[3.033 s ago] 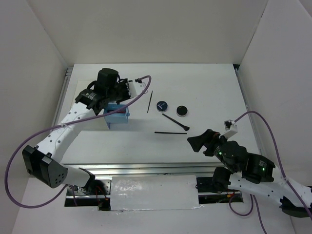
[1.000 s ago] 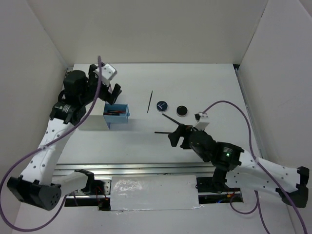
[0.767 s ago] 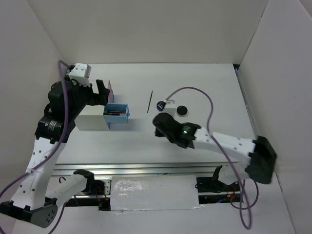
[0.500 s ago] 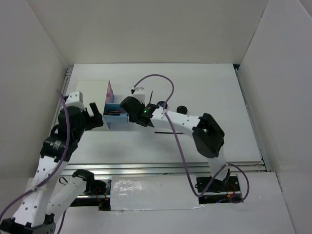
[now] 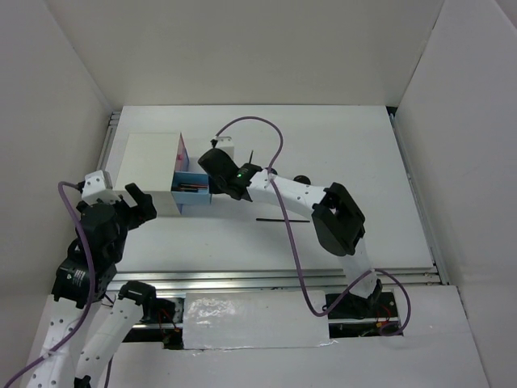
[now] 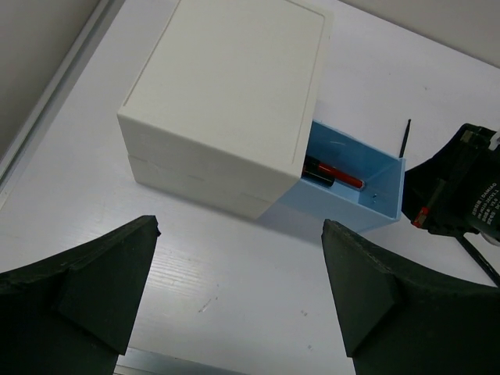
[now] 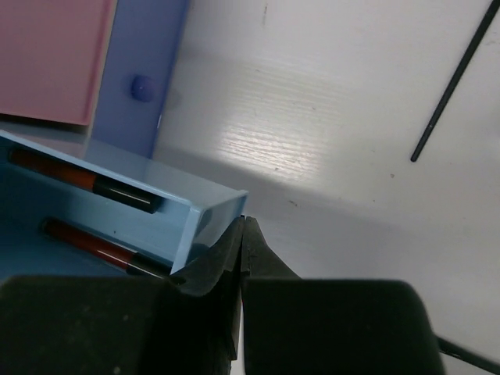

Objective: Organize the makeup

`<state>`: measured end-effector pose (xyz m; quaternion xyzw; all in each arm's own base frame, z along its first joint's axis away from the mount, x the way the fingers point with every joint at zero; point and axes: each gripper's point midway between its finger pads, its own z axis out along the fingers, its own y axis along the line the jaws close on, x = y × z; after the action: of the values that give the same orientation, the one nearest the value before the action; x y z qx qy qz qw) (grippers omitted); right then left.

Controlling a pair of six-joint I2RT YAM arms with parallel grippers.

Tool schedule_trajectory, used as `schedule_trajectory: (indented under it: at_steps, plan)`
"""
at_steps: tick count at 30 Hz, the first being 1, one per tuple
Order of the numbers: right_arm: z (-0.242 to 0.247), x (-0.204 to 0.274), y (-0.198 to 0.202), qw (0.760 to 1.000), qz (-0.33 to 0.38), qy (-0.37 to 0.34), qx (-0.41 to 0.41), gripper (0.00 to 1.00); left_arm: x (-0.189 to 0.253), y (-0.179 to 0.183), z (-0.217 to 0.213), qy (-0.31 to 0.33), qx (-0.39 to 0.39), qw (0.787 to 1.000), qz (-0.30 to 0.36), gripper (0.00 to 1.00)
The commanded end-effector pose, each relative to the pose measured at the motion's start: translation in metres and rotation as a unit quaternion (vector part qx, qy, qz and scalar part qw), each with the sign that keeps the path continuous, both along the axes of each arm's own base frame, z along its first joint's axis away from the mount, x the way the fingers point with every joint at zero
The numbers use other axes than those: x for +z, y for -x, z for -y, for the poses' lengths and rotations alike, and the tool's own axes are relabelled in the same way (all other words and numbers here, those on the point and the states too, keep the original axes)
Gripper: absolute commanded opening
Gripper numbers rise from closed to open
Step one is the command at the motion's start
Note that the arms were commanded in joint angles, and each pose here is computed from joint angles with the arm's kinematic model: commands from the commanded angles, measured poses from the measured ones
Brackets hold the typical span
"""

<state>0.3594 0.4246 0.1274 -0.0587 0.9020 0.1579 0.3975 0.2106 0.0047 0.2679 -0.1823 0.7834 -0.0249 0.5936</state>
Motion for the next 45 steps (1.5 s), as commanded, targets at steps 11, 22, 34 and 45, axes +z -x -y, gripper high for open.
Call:
schedule_trajectory:
  at_steps: [11,22,34,45]
  plan:
    - [-0.043,0.039,-0.002,0.995,0.023,-0.09,0.045,0.0,0.003,-0.013,0.01,0.001,-0.021,1.0,0.005,0.99]
    - [-0.088,0.045,-0.002,0.985,0.004,-0.146,0.095,0.0,0.001,-0.012,0.0,-0.003,0.007,1.0,0.001,0.99]
    - [-0.121,0.058,0.004,0.966,-0.009,-0.227,0.127,0.01,-0.003,-0.01,-0.006,-0.008,0.026,1.0,-0.009,1.0]
    - [-0.133,0.062,0.007,0.953,-0.019,-0.266,0.146,0.04,-0.004,-0.013,-0.004,-0.011,0.02,1.0,-0.011,1.0]
